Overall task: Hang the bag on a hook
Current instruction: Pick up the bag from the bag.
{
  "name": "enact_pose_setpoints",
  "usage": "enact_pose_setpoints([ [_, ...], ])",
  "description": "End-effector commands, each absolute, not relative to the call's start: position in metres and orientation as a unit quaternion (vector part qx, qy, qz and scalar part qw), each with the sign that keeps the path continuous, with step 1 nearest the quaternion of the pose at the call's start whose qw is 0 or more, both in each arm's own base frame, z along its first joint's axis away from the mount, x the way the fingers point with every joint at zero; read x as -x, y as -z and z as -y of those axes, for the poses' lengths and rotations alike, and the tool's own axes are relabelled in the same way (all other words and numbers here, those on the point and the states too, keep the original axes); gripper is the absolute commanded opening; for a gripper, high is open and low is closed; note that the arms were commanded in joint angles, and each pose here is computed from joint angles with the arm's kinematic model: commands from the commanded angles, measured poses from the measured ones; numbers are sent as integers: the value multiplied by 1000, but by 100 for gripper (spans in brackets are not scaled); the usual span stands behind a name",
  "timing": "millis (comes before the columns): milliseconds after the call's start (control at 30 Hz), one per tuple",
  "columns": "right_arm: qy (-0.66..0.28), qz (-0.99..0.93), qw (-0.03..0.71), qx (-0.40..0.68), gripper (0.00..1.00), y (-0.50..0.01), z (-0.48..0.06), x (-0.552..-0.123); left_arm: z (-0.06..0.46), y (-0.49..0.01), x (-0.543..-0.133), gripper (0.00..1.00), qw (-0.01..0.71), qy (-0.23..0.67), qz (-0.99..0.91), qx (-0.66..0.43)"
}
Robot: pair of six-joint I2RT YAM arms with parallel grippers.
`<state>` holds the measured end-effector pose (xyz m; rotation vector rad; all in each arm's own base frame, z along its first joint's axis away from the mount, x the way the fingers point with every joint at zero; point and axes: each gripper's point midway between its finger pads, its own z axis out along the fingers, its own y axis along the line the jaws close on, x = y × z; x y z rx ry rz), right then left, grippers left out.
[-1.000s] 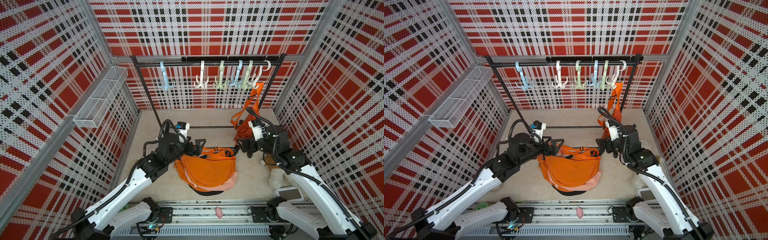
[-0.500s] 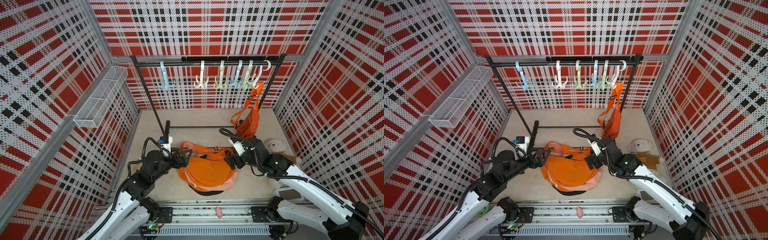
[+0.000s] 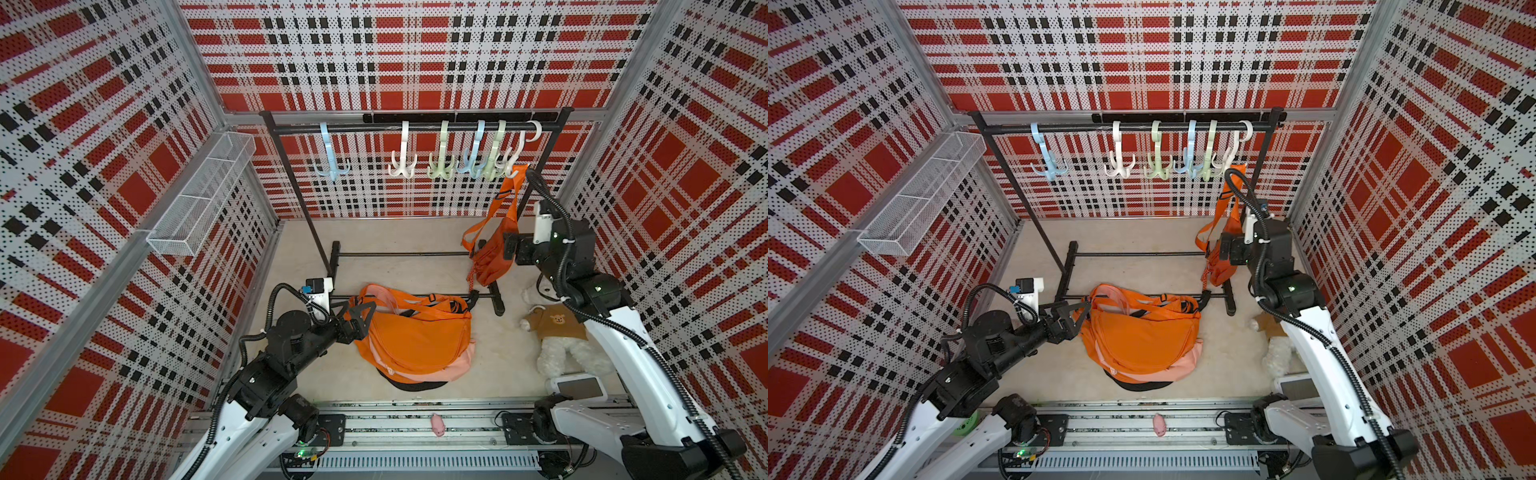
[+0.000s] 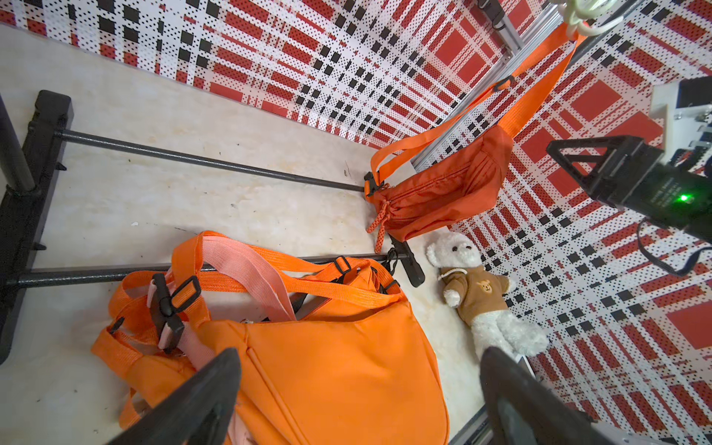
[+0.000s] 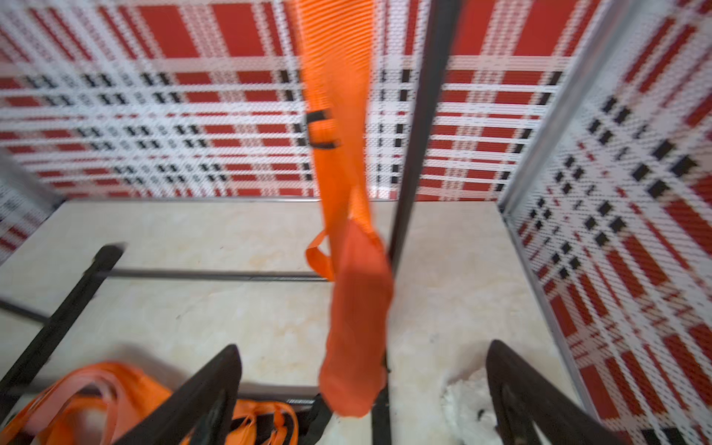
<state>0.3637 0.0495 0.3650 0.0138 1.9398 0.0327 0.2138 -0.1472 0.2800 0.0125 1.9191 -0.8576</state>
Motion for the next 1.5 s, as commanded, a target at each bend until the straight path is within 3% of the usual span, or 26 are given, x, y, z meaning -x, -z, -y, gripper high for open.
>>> enact_pose_setpoints([
  [0, -61, -819, 570, -1, 100, -371, -61, -392, 141, -292, -214, 99, 509, 346, -788, 0],
  [267, -65, -845, 531, -8, 100, -318, -68, -422, 138, -296, -214, 98, 517, 342, -784, 0],
  [333, -49, -851, 522, -21, 95, -304, -61, -425, 138, -297, -214, 98, 519, 341, -784, -1],
  [367, -42, -852, 521, -29, 83, -300, -57, -426, 138, -297, -215, 98, 520, 340, -784, -1],
  [433, -29, -852, 520, -46, 41, -295, -49, -423, 139, -297, -215, 97, 518, 340, -785, -3],
  [467, -25, -851, 522, -52, 25, -297, -45, -418, 139, -298, -215, 97, 518, 340, -785, -4],
  [567, -8, -843, 534, -63, 6, -311, -34, -397, 140, -299, -216, 97, 518, 338, -785, -4],
  [633, 26, -837, 540, -79, 0, -323, -18, -378, 140, -300, -216, 97, 519, 339, -784, -4],
  [867, 100, -826, 543, -113, 4, -343, 31, -333, 148, -293, -223, 97, 512, 345, -787, -9],
  [1200, 87, -849, 507, -120, 12, -314, 37, -349, 157, -288, -228, 97, 501, 356, -789, -13],
  [1400, 70, -850, 508, -120, 30, -309, 32, -358, 159, -282, -225, 98, 489, 356, -796, -20],
  [1467, 60, -851, 509, -116, 56, -309, 28, -358, 157, -280, -223, 99, 487, 355, -798, -20],
])
